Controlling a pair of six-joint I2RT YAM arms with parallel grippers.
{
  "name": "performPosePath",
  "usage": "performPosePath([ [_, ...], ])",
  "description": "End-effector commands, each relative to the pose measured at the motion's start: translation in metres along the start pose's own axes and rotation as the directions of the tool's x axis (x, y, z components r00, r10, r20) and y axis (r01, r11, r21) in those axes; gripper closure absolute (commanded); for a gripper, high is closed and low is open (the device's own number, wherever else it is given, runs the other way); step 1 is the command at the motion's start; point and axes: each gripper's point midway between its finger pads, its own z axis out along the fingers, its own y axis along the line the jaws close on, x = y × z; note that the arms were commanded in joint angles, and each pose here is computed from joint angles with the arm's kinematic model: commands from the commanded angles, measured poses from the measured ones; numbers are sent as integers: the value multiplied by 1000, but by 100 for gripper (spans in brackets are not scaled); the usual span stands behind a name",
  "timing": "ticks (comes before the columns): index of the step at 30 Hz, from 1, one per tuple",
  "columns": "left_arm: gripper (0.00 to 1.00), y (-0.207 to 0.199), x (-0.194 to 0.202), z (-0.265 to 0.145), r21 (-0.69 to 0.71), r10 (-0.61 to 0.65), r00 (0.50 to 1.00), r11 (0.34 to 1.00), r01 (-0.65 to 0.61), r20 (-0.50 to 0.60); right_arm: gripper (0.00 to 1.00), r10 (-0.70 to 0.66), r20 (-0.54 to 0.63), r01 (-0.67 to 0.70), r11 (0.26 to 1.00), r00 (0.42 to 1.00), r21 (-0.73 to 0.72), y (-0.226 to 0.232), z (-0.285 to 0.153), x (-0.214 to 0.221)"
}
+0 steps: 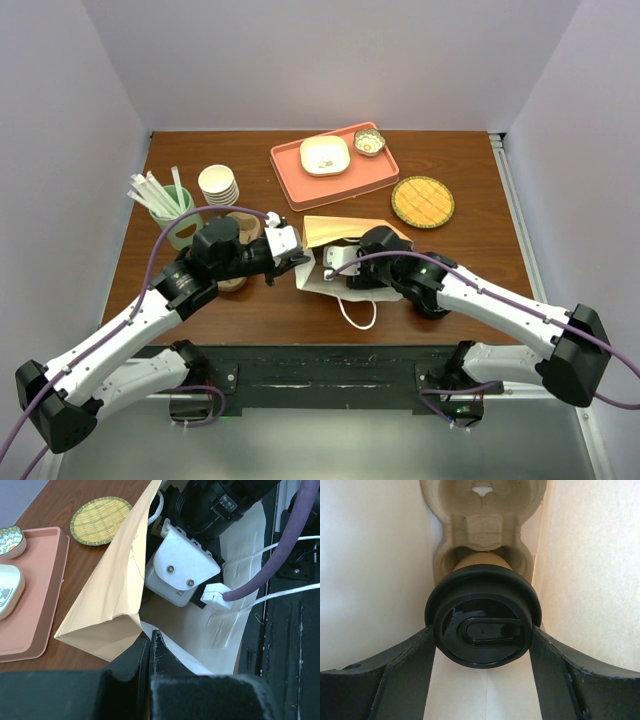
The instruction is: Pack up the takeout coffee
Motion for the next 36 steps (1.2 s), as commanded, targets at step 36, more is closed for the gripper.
performPosePath([
  [36, 100, -3, -28, 0, 43, -45, 994, 998, 41, 101, 60, 156, 32, -159, 975, 987, 154, -17, 44, -3],
])
